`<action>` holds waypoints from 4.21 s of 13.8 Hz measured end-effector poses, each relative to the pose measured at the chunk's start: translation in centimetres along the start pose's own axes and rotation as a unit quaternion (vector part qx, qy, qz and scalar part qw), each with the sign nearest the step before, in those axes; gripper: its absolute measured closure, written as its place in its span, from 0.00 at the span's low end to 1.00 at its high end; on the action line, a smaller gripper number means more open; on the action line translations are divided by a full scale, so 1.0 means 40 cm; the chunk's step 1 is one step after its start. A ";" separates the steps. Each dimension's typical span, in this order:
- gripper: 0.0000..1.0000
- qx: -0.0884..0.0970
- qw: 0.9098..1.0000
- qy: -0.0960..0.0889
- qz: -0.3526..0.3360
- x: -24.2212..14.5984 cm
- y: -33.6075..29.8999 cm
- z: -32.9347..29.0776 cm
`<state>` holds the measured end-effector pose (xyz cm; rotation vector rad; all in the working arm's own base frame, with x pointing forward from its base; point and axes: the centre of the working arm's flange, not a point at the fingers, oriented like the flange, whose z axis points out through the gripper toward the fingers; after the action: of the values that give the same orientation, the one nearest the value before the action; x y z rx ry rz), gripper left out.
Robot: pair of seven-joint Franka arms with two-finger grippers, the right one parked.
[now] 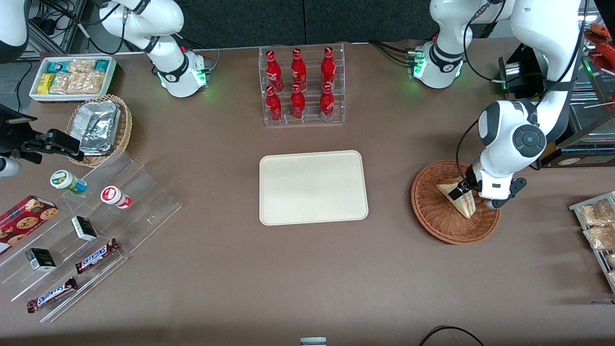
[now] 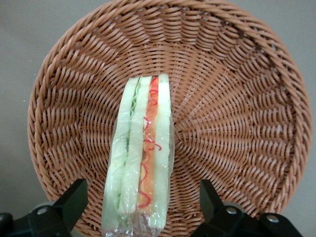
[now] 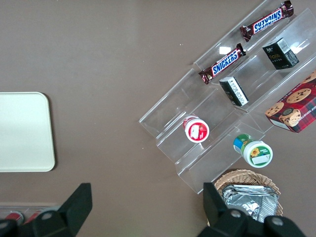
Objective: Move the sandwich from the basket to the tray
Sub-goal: 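Close the left gripper on the sandwich and lift it, then carry the held sandwich with the left gripper over the white tray, then lower the sandwich onto the tray and open the left gripper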
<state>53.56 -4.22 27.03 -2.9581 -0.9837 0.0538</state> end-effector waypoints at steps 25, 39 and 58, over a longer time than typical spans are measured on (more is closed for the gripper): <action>0.85 0.044 0.995 -0.031 0.079 -0.088 0.281 -0.315; 0.85 0.023 0.964 -0.033 0.263 -0.630 0.772 -0.201; 0.60 0.004 0.959 -0.042 0.280 -0.776 0.870 0.050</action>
<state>49.47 -50.64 24.67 -3.1396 -0.1192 0.1905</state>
